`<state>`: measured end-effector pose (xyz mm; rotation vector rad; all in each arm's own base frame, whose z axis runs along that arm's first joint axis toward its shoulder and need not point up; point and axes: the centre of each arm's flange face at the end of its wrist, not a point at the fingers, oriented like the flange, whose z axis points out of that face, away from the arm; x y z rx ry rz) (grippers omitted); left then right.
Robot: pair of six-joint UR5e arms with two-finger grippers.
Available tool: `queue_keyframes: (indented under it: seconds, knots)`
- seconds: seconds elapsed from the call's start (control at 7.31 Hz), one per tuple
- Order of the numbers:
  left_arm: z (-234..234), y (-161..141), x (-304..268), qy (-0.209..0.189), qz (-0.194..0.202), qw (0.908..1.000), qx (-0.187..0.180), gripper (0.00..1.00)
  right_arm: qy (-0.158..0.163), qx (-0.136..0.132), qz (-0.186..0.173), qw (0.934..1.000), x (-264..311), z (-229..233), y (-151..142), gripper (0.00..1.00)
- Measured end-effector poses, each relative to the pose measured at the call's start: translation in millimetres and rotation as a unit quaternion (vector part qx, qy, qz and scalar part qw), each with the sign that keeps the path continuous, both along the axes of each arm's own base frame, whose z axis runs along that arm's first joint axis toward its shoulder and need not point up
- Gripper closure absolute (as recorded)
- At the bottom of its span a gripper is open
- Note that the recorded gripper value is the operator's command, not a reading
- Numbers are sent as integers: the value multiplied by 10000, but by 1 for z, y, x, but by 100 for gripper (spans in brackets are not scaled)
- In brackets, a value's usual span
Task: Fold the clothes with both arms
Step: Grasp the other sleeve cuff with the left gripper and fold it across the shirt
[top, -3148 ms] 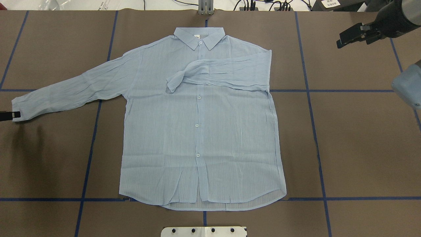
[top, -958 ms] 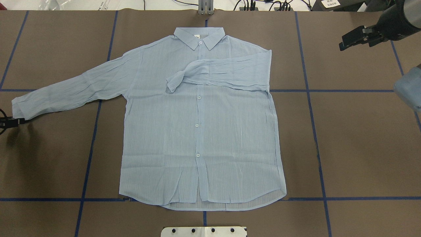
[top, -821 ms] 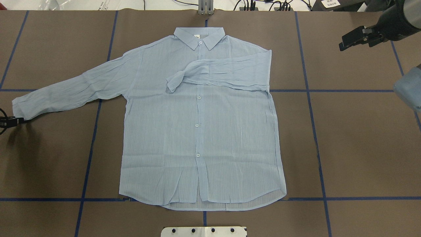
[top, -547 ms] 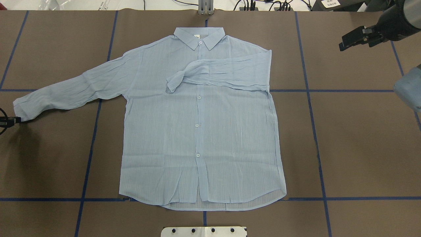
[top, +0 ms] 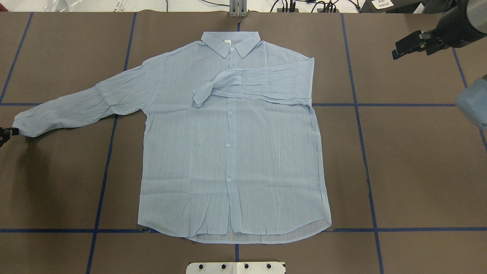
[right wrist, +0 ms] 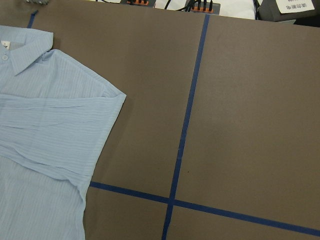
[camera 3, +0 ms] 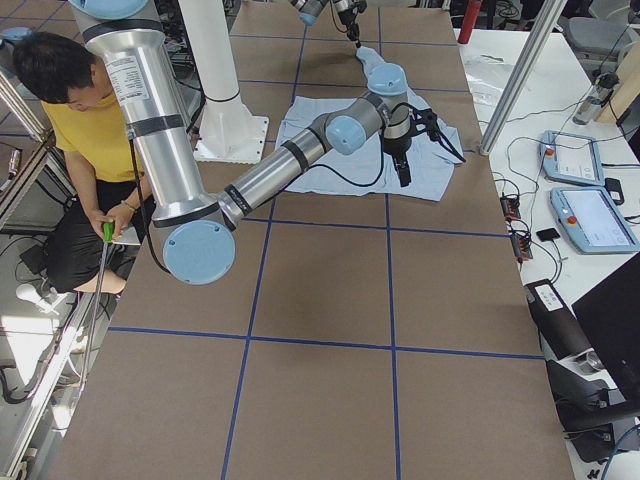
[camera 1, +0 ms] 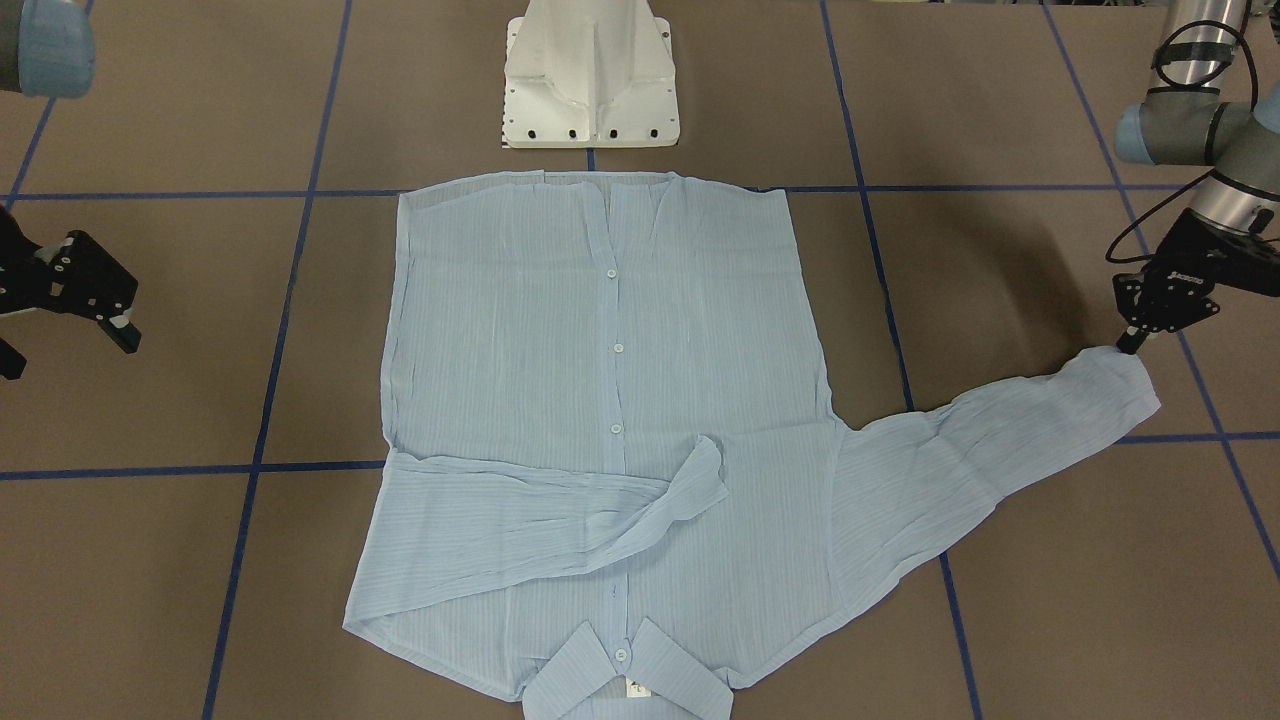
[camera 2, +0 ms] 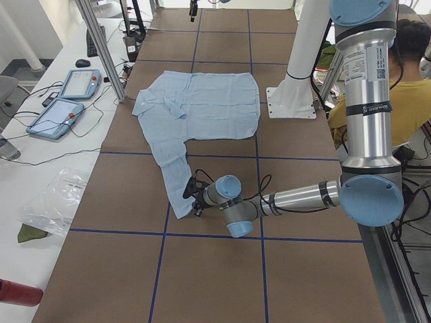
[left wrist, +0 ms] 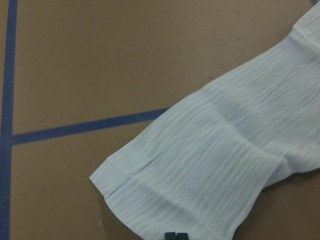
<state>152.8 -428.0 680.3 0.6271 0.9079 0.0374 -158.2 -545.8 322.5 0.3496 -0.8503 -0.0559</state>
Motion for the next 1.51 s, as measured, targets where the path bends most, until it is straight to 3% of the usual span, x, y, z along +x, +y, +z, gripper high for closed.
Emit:
queue_keyframes:
  seconds: [0.27, 0.55, 0.82, 0.96, 1.23, 1.51]
  knots:
    - [-48, -39, -7, 175, 50, 9985, 519, 100, -9, -11, 7, 10000, 1, 0, 2, 0]
    - [-128, -98, 2, 355, 158, 9977, 547, 100, -12, -23, 19, 10000, 1, 0, 2, 0]
    - [-246, -148, 27, 463, 150, 9985, 257, 100, -22, -29, 26, 10000, 1, 0, 2, 0]
    - [-312, -164, 61, 729, 164, 9972, 22, 100, -27, -33, 29, 10000, 1, -1, 2, 0]
    - [-425, -167, 172, 1345, 225, 9901, -336, 100, -31, -41, 28, 10000, 0, -1, 2, 0]
    - [-493, -170, 254, 1692, 59, 9836, -621, 100, -33, -47, 30, 10000, 0, -1, 2, 0]
